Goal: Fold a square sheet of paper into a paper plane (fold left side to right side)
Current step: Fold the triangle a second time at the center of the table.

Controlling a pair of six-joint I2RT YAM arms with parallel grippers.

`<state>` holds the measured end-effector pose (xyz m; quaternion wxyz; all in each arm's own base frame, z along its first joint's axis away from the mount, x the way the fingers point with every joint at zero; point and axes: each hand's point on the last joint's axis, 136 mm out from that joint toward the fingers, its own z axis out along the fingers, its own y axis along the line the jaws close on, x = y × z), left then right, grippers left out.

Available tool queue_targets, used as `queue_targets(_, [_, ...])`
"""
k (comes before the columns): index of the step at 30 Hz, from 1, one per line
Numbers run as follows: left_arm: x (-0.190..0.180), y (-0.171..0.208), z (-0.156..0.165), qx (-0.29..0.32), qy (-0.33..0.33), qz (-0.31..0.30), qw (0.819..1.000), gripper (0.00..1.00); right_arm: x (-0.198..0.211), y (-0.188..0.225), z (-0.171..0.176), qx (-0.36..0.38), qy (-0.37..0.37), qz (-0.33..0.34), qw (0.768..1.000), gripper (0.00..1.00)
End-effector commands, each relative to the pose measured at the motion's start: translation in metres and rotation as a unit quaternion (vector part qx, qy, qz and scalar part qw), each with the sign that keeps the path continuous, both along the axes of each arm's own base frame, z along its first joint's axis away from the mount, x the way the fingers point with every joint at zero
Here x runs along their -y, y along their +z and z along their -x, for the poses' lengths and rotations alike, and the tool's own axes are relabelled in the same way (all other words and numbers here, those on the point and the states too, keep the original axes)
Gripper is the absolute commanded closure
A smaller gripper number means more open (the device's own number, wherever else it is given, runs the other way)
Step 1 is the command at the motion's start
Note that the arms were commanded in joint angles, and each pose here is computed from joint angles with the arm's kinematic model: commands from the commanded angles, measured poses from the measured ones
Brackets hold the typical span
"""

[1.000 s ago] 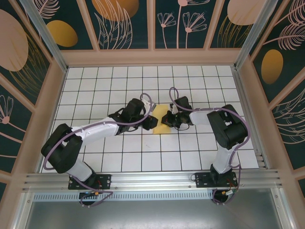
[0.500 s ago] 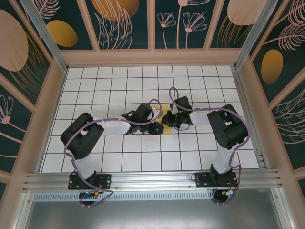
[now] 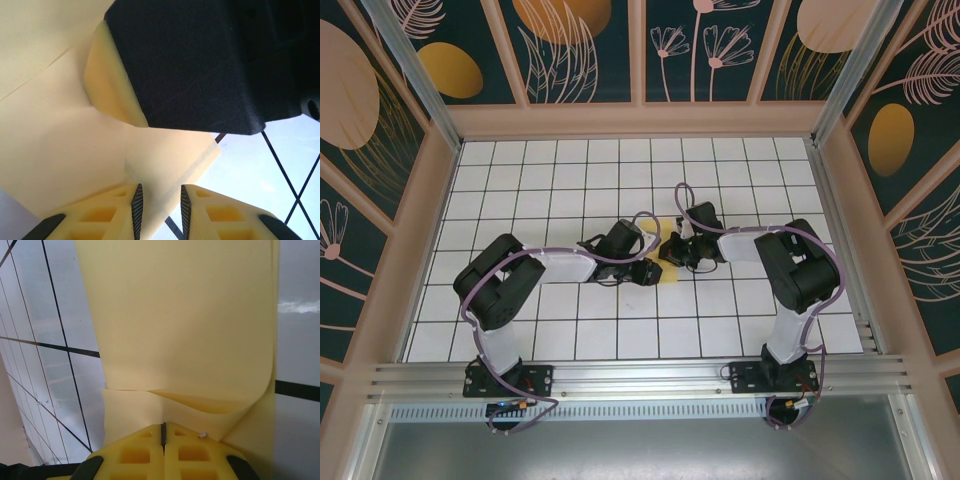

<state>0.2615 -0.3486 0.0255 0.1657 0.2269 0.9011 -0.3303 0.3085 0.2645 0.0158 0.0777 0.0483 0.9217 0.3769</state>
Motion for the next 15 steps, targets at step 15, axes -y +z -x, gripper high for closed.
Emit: queue_targets(15, [-0.025,-0.035,0.026,-0.037,0.017,-0.014,0.999,0.92,0.018,0.027,0.000,0.048,0.014,-0.019,0.999,1.00])
